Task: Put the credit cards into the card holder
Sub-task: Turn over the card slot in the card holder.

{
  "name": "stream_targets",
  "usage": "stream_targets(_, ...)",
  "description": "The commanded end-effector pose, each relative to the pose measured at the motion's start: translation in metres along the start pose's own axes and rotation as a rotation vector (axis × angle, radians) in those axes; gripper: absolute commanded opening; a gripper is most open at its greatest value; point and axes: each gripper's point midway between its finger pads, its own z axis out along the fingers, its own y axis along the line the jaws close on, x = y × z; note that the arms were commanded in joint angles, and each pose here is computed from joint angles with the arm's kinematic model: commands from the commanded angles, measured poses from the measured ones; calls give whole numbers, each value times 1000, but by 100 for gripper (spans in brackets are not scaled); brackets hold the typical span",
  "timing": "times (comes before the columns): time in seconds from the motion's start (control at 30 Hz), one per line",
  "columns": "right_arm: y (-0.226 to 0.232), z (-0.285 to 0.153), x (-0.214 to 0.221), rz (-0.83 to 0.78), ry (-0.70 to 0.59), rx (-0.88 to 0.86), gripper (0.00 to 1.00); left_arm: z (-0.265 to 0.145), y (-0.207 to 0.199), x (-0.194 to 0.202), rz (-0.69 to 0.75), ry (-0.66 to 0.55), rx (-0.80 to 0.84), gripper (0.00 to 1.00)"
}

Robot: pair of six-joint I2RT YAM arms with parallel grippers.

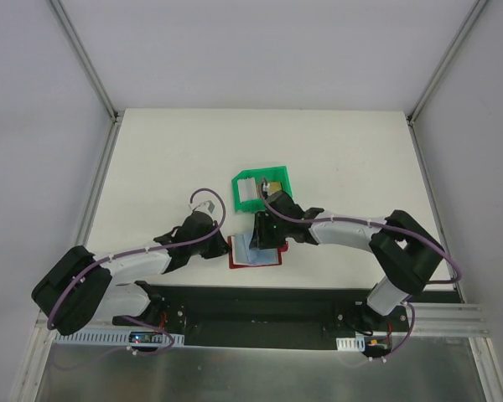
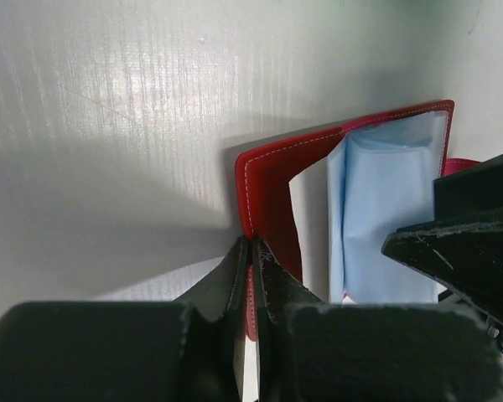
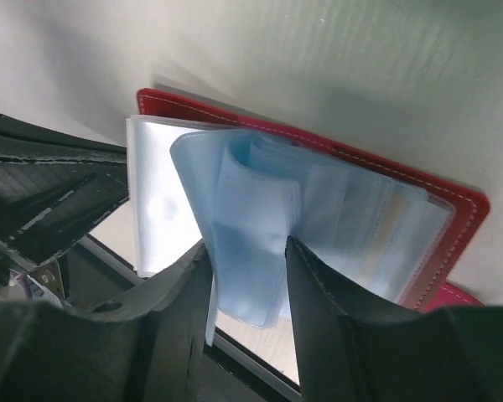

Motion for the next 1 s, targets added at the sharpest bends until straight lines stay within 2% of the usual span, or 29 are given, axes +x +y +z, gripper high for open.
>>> stream_targets(0.0,41,-6,-15,-53,-20,-118,43,4,12,11,-25,40,-43,0)
stream_targets(0.2,77,-4,-17,-73,25,-244,44,8,14,13,-51,41,-42,0)
stream_targets(0.43,89,-28,-36,-144,-67,-253,46,9,23,18,-83,39,-63,0)
stream_targets(0.7,52,-76,-78,-184,-233,-71,49,7,23,16,-58,29,-56,0)
stream_targets(0.77,36,-82,-80,-165,-232,3,50,6,23,15,-49,28,-56,0)
stream_targets(0.97,-6,-61,-41,-42,-128,70,51,6,18,13,-34,31,-43,0)
